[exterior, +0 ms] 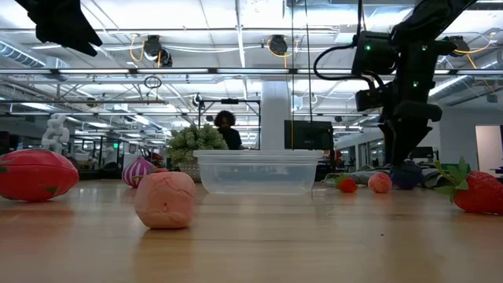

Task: Pick and placing Produce into tupperware
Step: Put the grapes into the transparent container

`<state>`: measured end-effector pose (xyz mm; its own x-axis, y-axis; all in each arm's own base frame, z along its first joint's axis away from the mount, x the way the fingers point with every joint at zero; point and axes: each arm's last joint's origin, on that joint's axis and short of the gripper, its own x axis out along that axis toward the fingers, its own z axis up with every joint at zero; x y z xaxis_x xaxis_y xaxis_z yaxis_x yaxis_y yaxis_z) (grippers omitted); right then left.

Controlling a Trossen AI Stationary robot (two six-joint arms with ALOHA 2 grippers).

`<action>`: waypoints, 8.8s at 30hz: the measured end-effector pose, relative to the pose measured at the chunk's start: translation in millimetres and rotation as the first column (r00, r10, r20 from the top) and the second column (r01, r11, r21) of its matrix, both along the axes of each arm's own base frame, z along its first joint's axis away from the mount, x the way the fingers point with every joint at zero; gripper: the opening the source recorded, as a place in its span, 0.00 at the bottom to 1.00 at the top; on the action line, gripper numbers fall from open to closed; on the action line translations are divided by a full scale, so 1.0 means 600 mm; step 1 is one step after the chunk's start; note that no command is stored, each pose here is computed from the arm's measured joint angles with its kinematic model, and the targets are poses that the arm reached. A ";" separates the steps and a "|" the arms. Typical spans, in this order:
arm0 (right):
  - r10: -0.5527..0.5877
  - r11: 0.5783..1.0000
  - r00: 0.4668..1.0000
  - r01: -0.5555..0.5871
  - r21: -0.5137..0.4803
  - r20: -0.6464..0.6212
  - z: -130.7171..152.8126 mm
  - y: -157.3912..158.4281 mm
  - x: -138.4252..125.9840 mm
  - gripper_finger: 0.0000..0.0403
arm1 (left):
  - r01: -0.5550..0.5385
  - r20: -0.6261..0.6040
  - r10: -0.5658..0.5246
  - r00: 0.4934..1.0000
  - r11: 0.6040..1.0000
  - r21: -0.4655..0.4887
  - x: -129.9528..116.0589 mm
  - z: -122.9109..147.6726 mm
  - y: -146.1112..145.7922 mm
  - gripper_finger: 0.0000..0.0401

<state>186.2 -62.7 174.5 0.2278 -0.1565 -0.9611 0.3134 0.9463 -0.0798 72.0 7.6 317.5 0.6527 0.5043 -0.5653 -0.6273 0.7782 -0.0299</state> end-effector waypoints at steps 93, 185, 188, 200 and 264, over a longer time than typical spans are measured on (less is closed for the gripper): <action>0.694 0.650 0.641 -0.754 -0.097 -0.328 0.015 0.029 -0.002 0.68 | -0.001 -0.031 0.001 1.000 1.000 0.005 0.003 -0.014 0.000 0.61; 0.616 0.704 0.734 -0.676 -0.219 -0.285 -0.052 0.029 -0.015 0.68 | 0.003 -0.020 -0.003 1.000 1.000 0.008 0.005 -0.012 -0.001 0.61; 0.616 0.704 0.734 -0.676 -0.219 -0.285 -0.052 0.029 -0.015 0.68 | 0.003 -0.020 -0.003 1.000 1.000 0.008 0.005 -0.012 -0.001 0.61; 0.583 0.737 0.767 -0.638 -0.222 -0.266 -0.052 0.029 -0.015 0.59 | 0.003 -0.020 -0.003 1.000 1.000 0.008 0.005 -0.012 -0.001 0.61; 0.464 0.884 0.434 -0.278 -0.375 0.772 0.080 0.172 0.201 0.55 | 0.026 -0.148 -0.026 0.989 1.000 -0.003 0.049 -0.027 -0.008 0.61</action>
<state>306.7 40.8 222.7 0.9661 0.0172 -0.2577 -0.0586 0.9863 -0.1540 101.3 2.9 301.2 0.5746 0.4877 -0.6573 -0.6043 0.7944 0.0612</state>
